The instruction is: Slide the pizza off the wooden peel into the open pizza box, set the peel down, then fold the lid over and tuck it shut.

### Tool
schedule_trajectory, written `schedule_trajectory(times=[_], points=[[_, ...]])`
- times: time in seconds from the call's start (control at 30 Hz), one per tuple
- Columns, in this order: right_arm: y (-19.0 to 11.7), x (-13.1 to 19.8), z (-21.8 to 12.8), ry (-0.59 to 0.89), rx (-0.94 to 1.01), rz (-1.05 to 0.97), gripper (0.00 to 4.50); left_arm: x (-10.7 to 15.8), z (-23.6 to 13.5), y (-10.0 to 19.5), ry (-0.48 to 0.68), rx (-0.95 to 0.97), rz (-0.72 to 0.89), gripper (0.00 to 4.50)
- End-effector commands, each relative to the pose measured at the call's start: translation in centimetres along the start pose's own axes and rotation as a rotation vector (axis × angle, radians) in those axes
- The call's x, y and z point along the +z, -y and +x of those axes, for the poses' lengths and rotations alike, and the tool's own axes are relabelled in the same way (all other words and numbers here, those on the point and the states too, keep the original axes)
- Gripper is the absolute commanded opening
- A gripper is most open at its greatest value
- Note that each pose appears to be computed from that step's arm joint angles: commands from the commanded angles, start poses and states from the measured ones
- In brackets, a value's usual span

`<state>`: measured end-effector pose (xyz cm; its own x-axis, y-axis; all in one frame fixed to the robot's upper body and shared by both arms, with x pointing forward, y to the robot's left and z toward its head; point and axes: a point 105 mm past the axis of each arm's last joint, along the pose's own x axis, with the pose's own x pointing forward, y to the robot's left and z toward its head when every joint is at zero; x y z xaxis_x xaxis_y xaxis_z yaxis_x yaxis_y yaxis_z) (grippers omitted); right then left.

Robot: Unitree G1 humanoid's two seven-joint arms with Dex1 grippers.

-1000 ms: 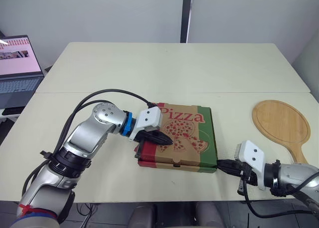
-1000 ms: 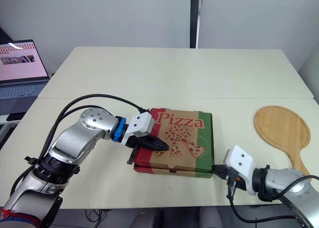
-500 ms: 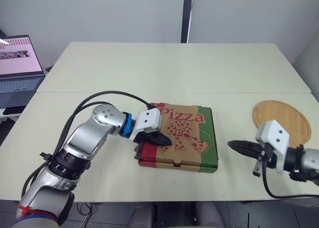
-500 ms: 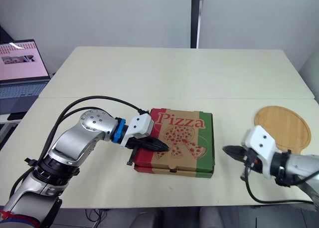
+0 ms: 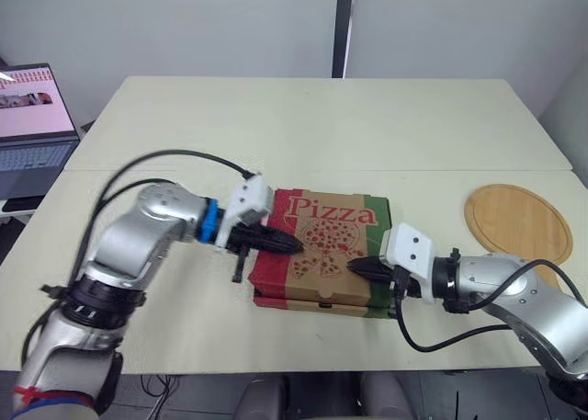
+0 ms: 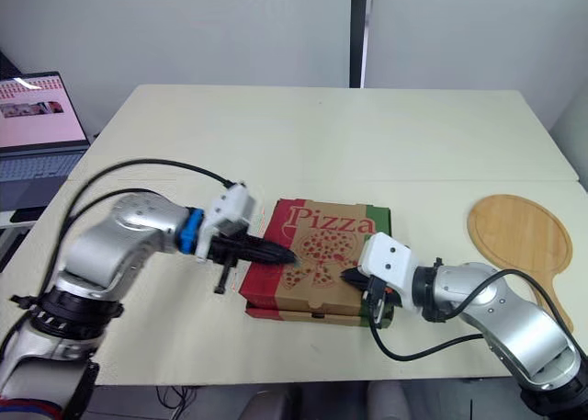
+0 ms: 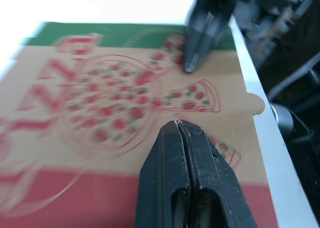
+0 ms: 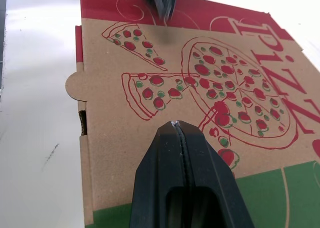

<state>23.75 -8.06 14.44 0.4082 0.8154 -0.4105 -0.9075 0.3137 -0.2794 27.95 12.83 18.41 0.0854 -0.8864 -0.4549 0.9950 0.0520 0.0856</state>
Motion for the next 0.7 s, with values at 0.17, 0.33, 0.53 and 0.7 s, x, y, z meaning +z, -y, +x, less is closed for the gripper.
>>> schedule_trajectory(times=[0.17,0.33,0.53,0.7], points=[[0.0,0.4,0.1,0.021,0.016,-0.037,0.03,-4.2,-4.9,0.9,-0.237,0.032,0.042,0.00],[0.1,0.4,0.2,0.025,0.023,-0.038,0.03,-4.7,-2.5,1.2,-0.201,0.027,0.059,0.00],[0.3,0.5,0.0,0.027,0.023,-0.038,0.03,-5.3,-0.2,1.0,-0.196,0.000,0.079,0.00],[0.3,0.5,0.1,0.025,0.026,-0.037,0.03,-5.5,0.3,0.8,-0.179,0.019,0.072,0.00]])
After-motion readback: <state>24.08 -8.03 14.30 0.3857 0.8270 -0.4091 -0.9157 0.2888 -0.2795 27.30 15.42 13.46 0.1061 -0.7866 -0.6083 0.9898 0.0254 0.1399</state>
